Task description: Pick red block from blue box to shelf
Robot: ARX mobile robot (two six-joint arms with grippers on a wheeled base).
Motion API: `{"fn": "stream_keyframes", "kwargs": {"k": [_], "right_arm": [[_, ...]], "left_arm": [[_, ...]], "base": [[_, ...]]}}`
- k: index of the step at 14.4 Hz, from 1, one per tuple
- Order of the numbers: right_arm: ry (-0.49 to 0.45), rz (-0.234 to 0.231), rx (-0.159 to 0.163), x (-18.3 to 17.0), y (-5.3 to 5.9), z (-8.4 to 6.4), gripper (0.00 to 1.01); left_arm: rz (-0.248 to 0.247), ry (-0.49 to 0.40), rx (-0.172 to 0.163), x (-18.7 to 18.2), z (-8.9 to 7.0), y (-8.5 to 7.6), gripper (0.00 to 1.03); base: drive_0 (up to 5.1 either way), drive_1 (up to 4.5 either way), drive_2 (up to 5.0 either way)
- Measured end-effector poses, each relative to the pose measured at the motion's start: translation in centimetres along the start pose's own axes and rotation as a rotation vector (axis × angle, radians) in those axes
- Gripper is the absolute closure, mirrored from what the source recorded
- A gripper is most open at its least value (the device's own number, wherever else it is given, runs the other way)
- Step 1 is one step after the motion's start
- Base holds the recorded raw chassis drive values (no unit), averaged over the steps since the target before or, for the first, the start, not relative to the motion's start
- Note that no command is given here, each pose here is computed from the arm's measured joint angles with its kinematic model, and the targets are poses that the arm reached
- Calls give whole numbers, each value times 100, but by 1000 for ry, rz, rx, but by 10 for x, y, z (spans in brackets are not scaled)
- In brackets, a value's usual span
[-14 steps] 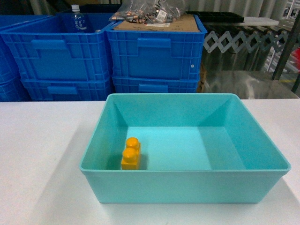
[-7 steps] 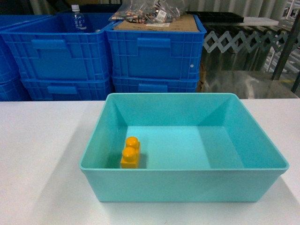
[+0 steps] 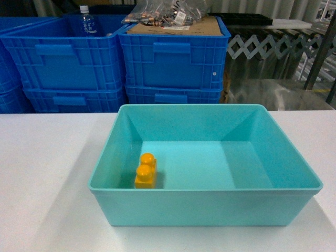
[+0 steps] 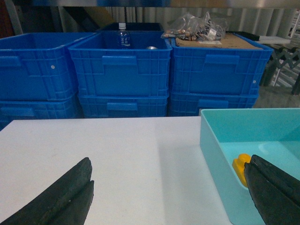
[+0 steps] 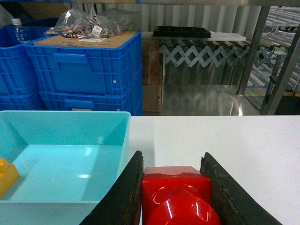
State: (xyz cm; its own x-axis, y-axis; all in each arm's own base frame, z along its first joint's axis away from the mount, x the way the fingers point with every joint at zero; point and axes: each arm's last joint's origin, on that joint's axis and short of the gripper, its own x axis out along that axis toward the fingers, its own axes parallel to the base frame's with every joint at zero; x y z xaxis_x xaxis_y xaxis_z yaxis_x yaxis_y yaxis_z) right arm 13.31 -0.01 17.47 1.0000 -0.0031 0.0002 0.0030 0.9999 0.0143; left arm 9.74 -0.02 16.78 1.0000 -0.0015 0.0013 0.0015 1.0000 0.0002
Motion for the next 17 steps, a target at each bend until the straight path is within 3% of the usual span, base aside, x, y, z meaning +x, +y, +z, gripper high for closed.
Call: {"fn": "stream_keyframes", "kwargs": {"k": [1, 15, 17], "right_arm": [[2, 0, -1, -3, 0, -7, 72], [-12, 0, -5, -25, 0, -5, 73], [43, 1, -6, -33, 0, -11, 73]], "left_arm": [[0, 0, 0, 0, 0, 0, 5], [0, 0, 0, 0, 0, 0, 5], [0, 0, 0, 0, 0, 0, 5]], "base": [[0, 0, 0], [0, 0, 0], [0, 0, 0]]}}
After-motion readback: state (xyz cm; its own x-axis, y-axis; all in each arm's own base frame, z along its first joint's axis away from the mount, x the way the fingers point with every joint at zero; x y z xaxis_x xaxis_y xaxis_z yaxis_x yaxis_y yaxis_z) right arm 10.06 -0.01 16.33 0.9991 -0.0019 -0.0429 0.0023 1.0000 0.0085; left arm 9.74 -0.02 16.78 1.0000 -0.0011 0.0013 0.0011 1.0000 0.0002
